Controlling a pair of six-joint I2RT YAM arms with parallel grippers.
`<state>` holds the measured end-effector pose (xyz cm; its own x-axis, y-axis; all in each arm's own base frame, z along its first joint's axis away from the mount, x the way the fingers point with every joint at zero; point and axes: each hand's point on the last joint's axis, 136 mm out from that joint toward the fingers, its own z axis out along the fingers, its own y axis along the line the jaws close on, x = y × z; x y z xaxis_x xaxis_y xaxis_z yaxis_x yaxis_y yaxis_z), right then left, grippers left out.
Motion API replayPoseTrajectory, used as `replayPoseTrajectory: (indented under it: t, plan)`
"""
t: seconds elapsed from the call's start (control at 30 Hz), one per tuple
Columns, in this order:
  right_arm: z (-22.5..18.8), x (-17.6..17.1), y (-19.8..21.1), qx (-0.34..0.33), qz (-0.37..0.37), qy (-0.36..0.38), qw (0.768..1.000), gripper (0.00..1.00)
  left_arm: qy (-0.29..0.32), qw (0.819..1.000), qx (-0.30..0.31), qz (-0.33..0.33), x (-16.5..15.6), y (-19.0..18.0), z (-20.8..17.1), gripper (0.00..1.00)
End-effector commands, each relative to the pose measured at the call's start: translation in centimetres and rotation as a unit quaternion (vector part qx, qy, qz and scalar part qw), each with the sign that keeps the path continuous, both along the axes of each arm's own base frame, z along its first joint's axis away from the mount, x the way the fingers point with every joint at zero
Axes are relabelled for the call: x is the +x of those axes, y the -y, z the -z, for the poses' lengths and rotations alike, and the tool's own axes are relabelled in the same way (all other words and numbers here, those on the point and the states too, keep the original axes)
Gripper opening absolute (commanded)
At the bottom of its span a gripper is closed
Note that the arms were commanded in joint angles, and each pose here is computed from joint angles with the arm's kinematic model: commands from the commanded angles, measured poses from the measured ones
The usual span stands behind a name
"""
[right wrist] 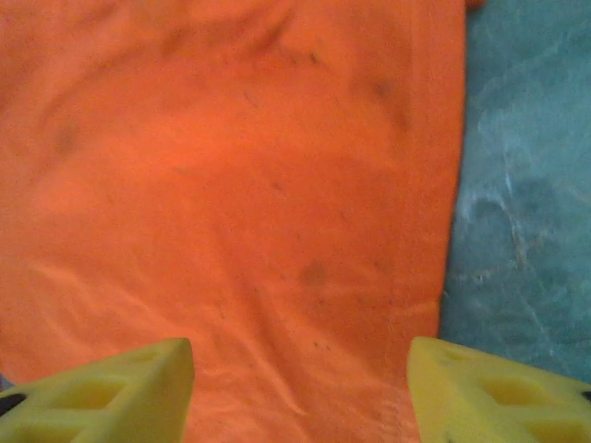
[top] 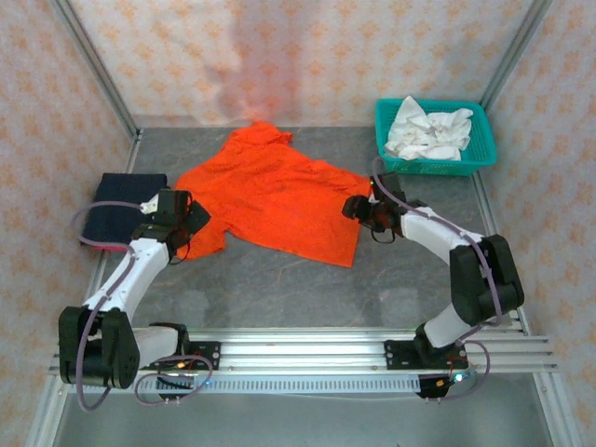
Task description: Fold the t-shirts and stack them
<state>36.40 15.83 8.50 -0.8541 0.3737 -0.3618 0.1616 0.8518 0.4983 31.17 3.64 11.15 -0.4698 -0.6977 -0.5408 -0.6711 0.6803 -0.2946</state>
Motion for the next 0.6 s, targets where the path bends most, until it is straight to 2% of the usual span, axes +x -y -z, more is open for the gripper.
replayPoseTrajectory:
  t: [0.0, 0.1, 0.17, 0.27, 0.37, 0.57]
  plan:
    - [1.8, -1.4, -1.2, 0.013, -0.004, -0.041, 0.999, 0.54, 0.013, 0.999, 0.012, -0.026, 1.2, -1.1, -0.3, 1.00]
    - [2.7, -1.2, -2.7, 0.016, -0.024, -0.053, 0.998, 0.49, 0.016, 1.000, 0.000, -0.019, 2.3, -0.7, 0.3, 1.00]
    - [3.8, -0.8, -2.9, 0.016, -0.016, -0.063, 0.998, 0.42, 0.019, 1.000, -0.006, -0.011, 3.1, -0.3, 0.4, 1.00]
    - [5.1, -0.6, -2.7, 0.008, -0.006, -0.077, 0.997, 0.38, 0.011, 1.000, -0.006, 0.001, 4.0, -0.1, 0.5, 1.00]
    - [6.7, -0.8, -0.8, -0.022, 0.023, -0.095, 0.995, 0.31, 0.004, 1.000, -0.005, 0.009, 4.4, 0.0, 0.6, 1.00]
    - [8.9, 0.3, 4.0, -0.024, 0.101, -0.124, 0.987, 0.22, 0.008, 1.000, -0.012, 0.021, 4.7, 0.5, 0.4, 1.00]
